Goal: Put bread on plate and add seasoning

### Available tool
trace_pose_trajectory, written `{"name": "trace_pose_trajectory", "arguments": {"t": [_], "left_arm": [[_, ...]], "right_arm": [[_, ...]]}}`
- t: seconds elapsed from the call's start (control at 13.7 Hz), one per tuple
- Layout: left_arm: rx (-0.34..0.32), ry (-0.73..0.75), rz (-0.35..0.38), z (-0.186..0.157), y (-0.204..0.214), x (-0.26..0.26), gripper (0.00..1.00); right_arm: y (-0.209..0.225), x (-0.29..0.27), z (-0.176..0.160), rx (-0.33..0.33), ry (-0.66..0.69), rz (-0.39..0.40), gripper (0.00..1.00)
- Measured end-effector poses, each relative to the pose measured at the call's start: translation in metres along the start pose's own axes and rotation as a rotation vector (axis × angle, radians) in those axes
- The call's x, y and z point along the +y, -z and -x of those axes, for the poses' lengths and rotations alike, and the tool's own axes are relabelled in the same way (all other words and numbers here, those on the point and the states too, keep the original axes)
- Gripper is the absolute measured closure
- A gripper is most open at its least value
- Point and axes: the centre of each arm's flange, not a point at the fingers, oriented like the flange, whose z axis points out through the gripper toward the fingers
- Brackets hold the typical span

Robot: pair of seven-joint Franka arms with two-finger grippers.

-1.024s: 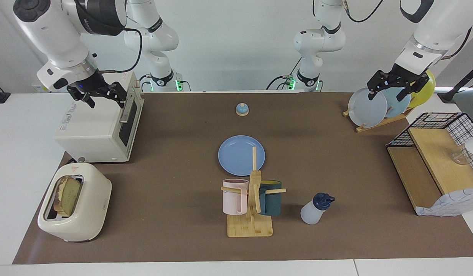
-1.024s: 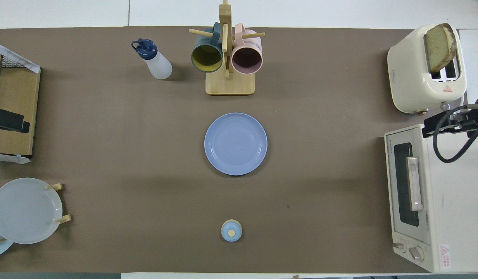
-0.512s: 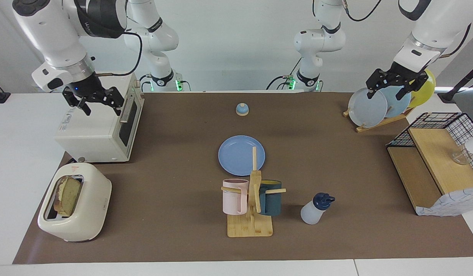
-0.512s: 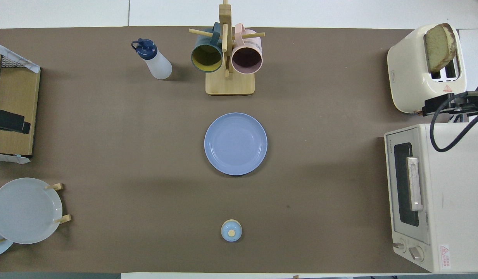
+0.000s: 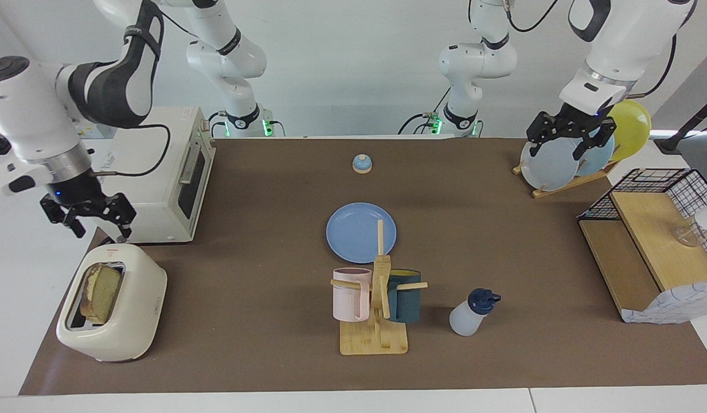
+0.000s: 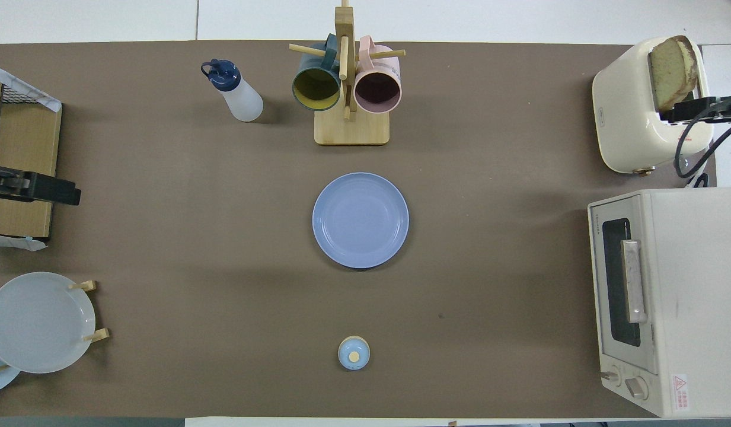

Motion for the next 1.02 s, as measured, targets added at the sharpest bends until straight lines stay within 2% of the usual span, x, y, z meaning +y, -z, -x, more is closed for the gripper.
{"name": "trace_pose_trajectory", "arguments": {"t": [0.22,0.44,0.73,0.8,0.88,1.02], "left_arm": [[0.153,-0.008,0.001,0.009,-0.045,0.043,0.0],[0.271,-0.004,0.025,0.016,-0.084,0.084,0.0],[0.398,-0.023,0.04,0.025,-0.141,0.101,0.0],[0.422,-0.015,0.044,0.025,-0.155,0.101,0.0],[0.446,0.003,0.05,0.023,-0.169,0.102,0.0],[0.489,0.029,0.061,0.017,-0.194,0.103,0.0]], "right_arm": [[-0.019,0.008,-0.021,0.092,0.004,-0.009,0.0],[-0.037,-0.016,-0.031,0.117,0.034,-0.028,0.0],[-0.045,-0.03,-0.035,0.12,0.056,-0.045,0.01],[-0.045,-0.029,-0.035,0.12,0.086,-0.043,0.08],[-0.046,-0.029,-0.035,0.119,0.133,-0.039,0.09],[-0.048,-0.027,-0.032,0.089,0.21,-0.037,0.27]]}}
